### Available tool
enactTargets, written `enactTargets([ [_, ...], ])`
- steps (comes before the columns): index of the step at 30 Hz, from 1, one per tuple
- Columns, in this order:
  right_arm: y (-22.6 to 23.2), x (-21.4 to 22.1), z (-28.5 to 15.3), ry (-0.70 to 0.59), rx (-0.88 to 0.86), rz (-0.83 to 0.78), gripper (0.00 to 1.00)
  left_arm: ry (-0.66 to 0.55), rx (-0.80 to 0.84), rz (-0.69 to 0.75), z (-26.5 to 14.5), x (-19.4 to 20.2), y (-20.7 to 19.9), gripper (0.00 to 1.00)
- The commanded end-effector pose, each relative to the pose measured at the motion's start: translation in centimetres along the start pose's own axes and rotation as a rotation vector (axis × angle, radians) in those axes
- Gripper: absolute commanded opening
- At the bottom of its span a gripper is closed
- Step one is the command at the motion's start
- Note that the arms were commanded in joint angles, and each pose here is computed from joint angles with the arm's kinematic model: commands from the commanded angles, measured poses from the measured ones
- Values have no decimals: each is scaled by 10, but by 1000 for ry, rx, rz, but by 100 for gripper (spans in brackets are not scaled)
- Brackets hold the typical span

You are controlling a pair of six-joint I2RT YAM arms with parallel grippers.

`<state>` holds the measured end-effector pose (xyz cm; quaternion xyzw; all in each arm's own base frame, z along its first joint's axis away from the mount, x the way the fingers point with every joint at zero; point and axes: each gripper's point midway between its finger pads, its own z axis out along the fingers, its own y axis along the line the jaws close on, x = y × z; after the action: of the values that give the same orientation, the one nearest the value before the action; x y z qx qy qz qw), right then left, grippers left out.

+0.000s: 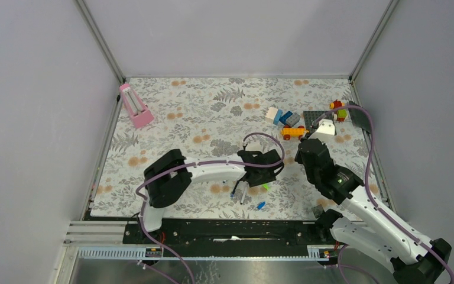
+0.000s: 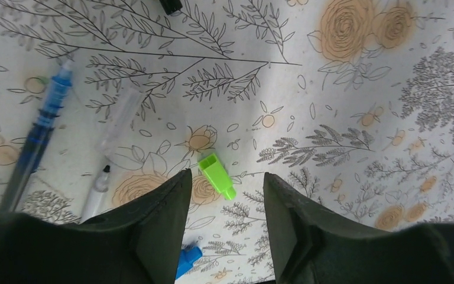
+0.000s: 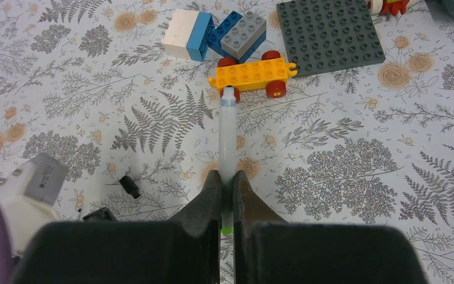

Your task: Insert the pens into the pen caps

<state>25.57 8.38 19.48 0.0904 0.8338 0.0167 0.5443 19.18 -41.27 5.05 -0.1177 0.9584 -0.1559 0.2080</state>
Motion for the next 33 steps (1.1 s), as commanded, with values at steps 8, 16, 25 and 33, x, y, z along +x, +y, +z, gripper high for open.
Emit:
enactTargets([
  [8,-8,-7,-2,-29,19,-3,0,59,2,-62,14,15,-19,49],
  [16,-6,-6,-2,-26,13,-4,0,70,-21,-37,20,21,-9,40],
  [25,-5,-7,-3,-26,4,-3,0,99,-32,20,24,28,-2,23],
  [33,-1,-8,-4,-23,-15,10,0,96,18,52,17,25,-8,0],
])
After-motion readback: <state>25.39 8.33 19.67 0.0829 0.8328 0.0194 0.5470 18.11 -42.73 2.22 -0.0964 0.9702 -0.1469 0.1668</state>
